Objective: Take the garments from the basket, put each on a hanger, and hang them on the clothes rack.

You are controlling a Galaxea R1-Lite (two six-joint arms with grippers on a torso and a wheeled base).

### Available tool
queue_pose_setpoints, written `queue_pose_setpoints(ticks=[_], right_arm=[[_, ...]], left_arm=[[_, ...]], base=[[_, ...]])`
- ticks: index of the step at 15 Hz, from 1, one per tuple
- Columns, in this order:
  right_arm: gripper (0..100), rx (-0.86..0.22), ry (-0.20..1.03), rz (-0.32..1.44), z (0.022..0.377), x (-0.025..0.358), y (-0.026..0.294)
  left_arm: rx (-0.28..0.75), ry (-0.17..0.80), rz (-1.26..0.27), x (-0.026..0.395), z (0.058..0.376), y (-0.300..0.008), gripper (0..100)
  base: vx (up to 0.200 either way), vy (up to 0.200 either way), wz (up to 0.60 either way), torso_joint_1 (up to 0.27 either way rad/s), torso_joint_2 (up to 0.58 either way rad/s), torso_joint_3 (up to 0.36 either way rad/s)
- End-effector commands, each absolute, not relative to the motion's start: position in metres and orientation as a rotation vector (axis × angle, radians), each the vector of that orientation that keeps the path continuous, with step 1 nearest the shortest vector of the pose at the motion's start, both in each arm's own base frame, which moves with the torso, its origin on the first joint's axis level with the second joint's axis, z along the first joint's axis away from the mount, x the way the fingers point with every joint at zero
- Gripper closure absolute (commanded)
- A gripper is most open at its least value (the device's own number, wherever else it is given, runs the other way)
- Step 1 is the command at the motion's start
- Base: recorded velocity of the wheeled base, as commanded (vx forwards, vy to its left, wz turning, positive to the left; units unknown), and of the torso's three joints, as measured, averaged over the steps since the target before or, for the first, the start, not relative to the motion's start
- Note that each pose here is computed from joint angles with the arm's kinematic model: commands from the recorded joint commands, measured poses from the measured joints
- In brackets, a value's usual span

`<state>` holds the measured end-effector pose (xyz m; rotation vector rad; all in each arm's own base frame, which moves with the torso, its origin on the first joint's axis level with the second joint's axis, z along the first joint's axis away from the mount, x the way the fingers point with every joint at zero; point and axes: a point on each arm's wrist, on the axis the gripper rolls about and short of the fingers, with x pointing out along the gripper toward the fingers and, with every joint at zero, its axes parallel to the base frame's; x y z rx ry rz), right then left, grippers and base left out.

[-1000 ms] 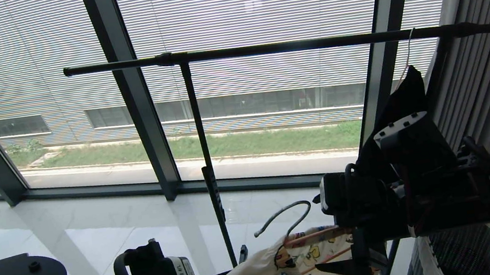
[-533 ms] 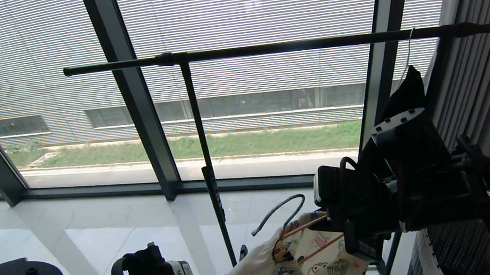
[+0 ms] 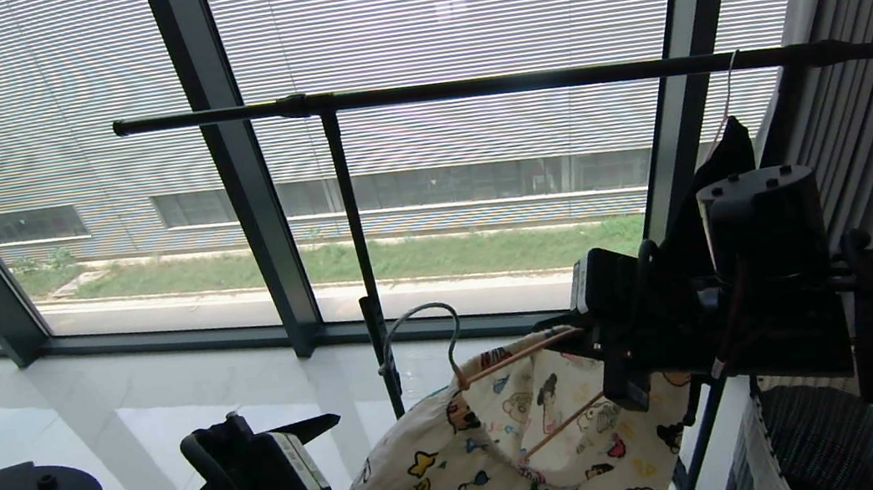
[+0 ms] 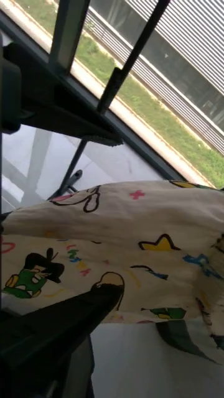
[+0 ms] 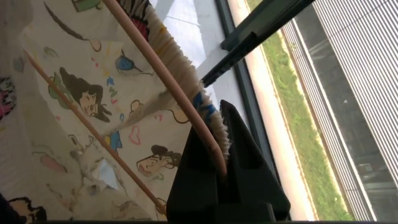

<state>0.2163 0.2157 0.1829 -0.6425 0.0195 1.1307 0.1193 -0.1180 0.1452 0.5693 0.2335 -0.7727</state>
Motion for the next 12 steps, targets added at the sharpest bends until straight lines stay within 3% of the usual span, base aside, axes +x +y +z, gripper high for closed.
queue_pose_setpoints(ticks=[1, 5, 8, 12], right_arm=[[100, -0.636, -0.004, 1.091, 0.180, 0.219, 0.205], [100, -0.606, -0.098, 1.026, 0.193, 0.222, 0.194], [100, -0.540, -0.105, 1.002, 0.205, 0.218, 0.186], [100, -0.476, -0.111, 0.989, 0.216, 0.212, 0.181]], left_arm=[[0.559, 0.261, -0.689, 0.117, 0.139, -0.099, 0], [0.515, 0.312, -0.533, 0.119, 0.132, -0.071, 0], [0.411, 0.344, -0.499, 0.121, 0.132, -0.070, 0], [0.399, 0.343, -0.505, 0.119, 0.132, -0.070, 0]], base=[[0.000, 0.000, 0.00, 0.000, 0.00, 0.000], [0.000, 0.000, 0.00, 0.000, 0.00, 0.000], [0.000, 0.000, 0.00, 0.000, 0.00, 0.000], [0.000, 0.000, 0.00, 0.000, 0.00, 0.000]])
